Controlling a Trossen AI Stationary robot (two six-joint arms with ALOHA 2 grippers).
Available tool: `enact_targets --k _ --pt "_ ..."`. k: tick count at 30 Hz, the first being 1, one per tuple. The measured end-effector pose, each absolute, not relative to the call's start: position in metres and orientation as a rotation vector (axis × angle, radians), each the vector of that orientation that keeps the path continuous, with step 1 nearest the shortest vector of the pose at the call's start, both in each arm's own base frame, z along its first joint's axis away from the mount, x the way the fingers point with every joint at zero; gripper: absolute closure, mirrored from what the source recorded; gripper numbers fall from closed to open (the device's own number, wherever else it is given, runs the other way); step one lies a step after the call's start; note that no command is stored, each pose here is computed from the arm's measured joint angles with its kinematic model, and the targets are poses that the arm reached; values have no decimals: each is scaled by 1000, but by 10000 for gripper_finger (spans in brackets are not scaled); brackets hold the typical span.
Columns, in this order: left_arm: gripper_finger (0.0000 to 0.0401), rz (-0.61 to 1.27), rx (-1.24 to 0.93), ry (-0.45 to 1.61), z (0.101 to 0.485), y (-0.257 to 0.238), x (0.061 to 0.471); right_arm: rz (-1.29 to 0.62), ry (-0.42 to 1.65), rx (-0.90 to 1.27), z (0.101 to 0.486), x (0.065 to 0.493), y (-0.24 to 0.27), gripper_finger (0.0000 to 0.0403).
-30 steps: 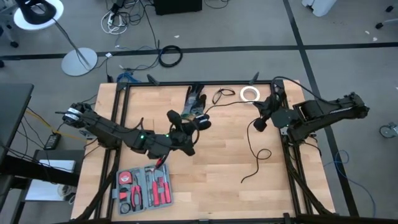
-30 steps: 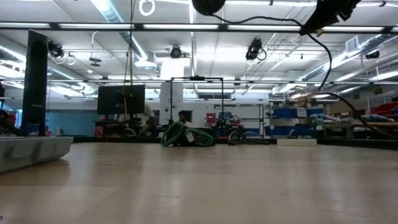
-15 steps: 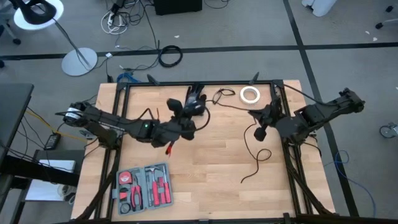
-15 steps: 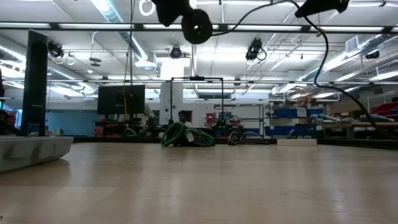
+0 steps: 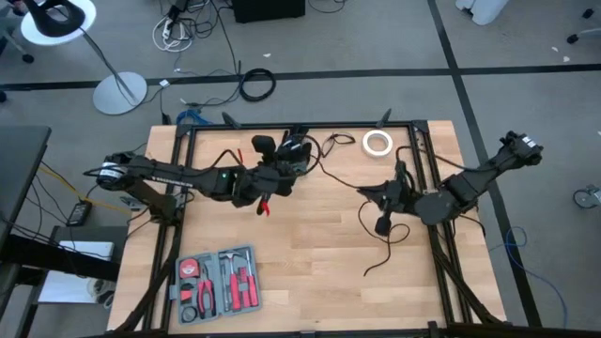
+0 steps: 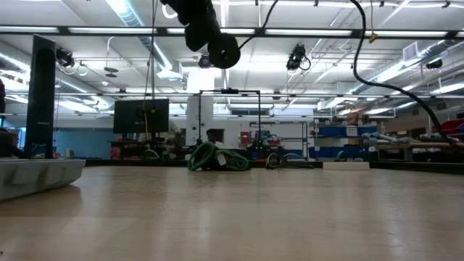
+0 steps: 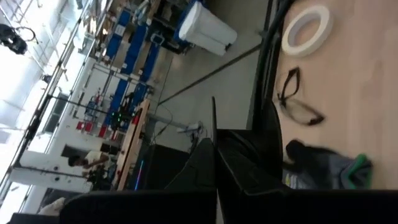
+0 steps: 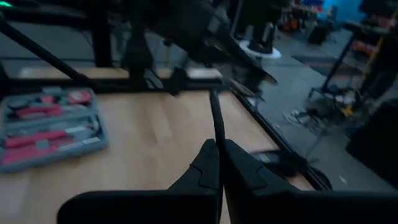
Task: Coil cords
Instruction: Coil the black wire into a spool
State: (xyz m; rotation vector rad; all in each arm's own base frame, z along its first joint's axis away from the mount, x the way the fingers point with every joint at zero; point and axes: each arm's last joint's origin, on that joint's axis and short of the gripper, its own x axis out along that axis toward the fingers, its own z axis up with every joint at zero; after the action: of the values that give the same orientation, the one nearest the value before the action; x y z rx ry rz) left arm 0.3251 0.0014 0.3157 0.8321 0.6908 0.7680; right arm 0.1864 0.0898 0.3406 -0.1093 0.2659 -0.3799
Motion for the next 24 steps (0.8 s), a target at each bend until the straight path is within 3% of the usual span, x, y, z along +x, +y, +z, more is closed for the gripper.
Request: enact_targets --k 11,24 --pt "401 764 738 569 322 6 333 -277 192 -202 327 235 118 401" --pt "401 534 642 274 338 -22 343 -230 193 -276 316 262 112 401"
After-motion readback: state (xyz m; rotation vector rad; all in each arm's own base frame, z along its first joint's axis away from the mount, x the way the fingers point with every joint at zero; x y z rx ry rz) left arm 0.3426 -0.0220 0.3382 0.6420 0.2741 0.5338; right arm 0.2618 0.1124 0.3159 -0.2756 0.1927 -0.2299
